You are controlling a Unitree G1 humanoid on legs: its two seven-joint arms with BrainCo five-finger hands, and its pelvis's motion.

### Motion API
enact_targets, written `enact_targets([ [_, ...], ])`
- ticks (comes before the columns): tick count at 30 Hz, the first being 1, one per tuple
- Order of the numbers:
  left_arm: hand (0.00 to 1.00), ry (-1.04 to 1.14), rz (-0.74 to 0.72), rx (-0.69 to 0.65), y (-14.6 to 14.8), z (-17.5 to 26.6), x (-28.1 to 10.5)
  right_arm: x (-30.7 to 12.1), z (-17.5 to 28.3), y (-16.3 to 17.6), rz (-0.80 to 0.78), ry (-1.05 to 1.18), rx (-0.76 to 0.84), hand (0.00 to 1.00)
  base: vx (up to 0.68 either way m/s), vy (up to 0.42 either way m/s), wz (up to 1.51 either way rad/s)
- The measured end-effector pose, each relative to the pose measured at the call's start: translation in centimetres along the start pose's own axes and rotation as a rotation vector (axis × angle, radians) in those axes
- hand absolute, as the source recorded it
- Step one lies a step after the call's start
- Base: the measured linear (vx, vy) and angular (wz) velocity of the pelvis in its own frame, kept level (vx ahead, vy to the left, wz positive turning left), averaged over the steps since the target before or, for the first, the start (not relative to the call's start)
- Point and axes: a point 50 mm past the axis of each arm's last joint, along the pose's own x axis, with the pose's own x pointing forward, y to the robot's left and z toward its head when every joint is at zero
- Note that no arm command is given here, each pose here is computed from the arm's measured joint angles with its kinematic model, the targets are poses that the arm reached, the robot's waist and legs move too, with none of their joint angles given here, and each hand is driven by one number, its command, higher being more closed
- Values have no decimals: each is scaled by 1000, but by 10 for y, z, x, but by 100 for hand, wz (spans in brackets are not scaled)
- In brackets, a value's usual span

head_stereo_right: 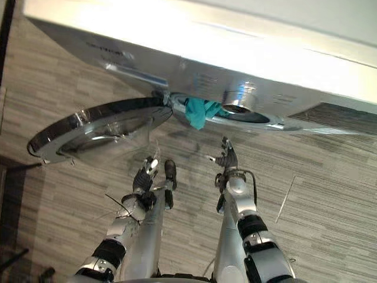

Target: Pick up the laundry basket with both hands and put the clothes into the washing machine.

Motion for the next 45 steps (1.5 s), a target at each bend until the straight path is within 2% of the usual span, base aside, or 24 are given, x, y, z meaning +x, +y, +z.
enact_targets([
  [4,0,-70,-85,-53,-19,14,-7,23,48,-16,-50,-130,-15,0,98,1,25],
  [9,0,-84,-207,-98,-44,15,-20,49,108,-55,-168,-236,-83,0,80,27,17],
  [17,0,-118,-316,-147,-68,23,-27,53,138,-99,-273,-256,-119,0,59,12,21],
  [18,0,-128,-321,-152,-70,25,-28,53,141,-101,-271,-262,-119,100,0,0,0],
  [25,0,-129,-357,-188,-78,26,-30,53,191,-105,-270,-394,-114,100,26,-22,-4],
  [29,0,-129,-354,-193,-78,26,-30,50,198,-106,-270,-438,-100,100,25,-9,0],
  [32,0,-130,-353,-202,-79,26,-29,46,203,-105,-266,-479,-3,100,27,-15,-5],
  [34,0,-136,-343,-204,-79,28,-28,40,208,-105,-266,-547,192,100,17,-22,-8],
  [35,0,-137,-338,-206,-79,29,-27,38,209,-105,-269,-563,239,100,13,-22,-8],
  [39,0,-148,-341,-212,-83,32,-24,33,213,-113,-303,-644,667,100,1,-26,-10],
  [40,0,-141,-329,-238,-83,32,-24,32,215,-118,-314,-665,897,100,-11,-29,-9],
  [41,0,-140,-328,-239,-83,32,-24,32,215,-118,-314,-667,904,100,-18,-33,-18],
  [42,0,-130,-317,-265,-83,31,-24,31,227,-123,-310,-700,1114,100,-19,-26,-18],
  [43,0,-124,-315,-277,-83,31,-24,29,243,-127,-302,-736,1212,100,-20,-27,-22],
  [45,0,-119,-314,-297,-85,30,-24,25,257,-127,-291,-793,1251,100,-20,-30,-13],
])
